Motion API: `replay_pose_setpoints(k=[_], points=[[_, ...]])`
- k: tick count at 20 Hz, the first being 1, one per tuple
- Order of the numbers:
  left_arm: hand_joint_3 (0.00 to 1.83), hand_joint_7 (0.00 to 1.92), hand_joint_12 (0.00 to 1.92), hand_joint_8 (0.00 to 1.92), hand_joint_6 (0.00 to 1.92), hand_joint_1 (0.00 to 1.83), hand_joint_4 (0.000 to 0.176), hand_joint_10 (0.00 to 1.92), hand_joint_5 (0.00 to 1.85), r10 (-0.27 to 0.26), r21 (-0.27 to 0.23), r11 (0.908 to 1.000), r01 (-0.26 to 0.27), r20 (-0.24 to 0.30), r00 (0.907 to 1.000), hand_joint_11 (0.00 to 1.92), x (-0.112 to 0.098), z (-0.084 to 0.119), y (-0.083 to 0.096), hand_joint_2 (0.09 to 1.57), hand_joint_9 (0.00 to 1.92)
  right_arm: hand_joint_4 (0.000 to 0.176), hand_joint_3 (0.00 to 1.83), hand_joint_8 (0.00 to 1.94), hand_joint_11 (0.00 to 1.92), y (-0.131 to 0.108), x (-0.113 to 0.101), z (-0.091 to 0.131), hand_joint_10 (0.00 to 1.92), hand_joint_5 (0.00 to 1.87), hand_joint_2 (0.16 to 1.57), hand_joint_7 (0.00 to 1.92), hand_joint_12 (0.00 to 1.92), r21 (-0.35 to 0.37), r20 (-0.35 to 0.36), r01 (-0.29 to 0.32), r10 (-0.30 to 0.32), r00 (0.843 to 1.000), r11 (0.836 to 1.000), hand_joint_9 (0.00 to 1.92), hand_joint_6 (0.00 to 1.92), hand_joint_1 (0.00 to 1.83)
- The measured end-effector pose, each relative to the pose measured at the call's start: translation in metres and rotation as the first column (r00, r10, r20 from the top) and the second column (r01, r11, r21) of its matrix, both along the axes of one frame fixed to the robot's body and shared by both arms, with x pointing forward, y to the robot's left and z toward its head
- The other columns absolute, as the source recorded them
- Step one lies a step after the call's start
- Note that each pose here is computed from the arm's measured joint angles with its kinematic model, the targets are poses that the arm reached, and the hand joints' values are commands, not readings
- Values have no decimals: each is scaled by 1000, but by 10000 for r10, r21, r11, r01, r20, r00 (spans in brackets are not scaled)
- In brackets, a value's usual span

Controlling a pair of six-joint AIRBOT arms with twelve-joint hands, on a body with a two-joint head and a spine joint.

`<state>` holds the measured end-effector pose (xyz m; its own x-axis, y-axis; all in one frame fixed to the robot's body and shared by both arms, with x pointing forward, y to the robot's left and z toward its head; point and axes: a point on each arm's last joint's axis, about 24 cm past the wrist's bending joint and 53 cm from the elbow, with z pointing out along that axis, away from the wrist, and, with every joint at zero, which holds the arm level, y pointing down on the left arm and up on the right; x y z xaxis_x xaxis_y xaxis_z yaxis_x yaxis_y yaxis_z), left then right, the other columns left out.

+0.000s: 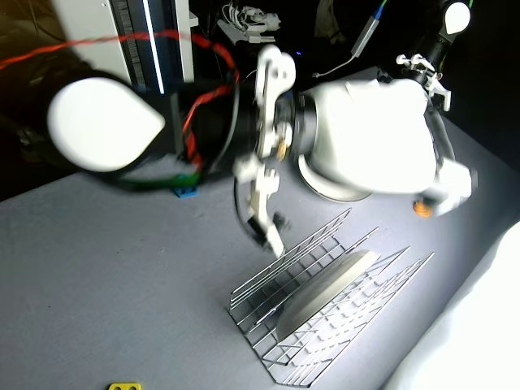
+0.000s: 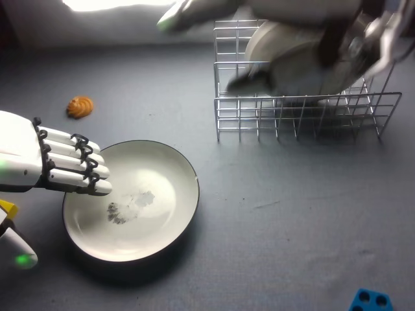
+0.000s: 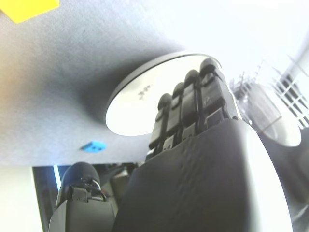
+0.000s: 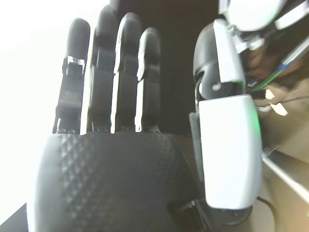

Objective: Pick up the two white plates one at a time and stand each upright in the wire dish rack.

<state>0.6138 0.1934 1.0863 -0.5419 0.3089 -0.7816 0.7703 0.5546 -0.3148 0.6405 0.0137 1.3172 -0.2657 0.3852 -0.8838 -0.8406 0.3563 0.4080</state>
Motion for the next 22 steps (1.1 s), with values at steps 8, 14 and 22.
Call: replay_pose_setpoints(k=[8, 14, 22], points=[[1, 31, 1, 5, 4, 0, 0, 6, 35, 176, 209, 9996, -168, -382, 9991, 0, -5, -18, 10, 1030, 24, 0, 0, 0, 0, 38, -13, -65, 0, 0, 867, 0, 68, -1657, 161, -20, 48, 9999, 9862, 0, 0, 1054], [0, 30, 2, 1, 1, 0, 0, 4, 35, 497, 494, 9977, -463, -710, 9962, 4, -5, -35, 21, 1020, 28, 0, 0, 0, 0, 48, -19, -87, 0, 0, 803, 0, 0, -2317, 191, -57, 104, 9998, 9728, 0, 0, 1046], [0, 63, 19, 13, 8, 0, 0, 14, 52, 749, 300, 9969, -725, -910, 9930, 35, -5, -36, 22, 1027, 63, 0, 0, 0, 0, 79, -34, -123, 0, 0, 769, 0, 0, -3154, 47, -467, 507, 9987, 9478, 0, 0, 1047]])
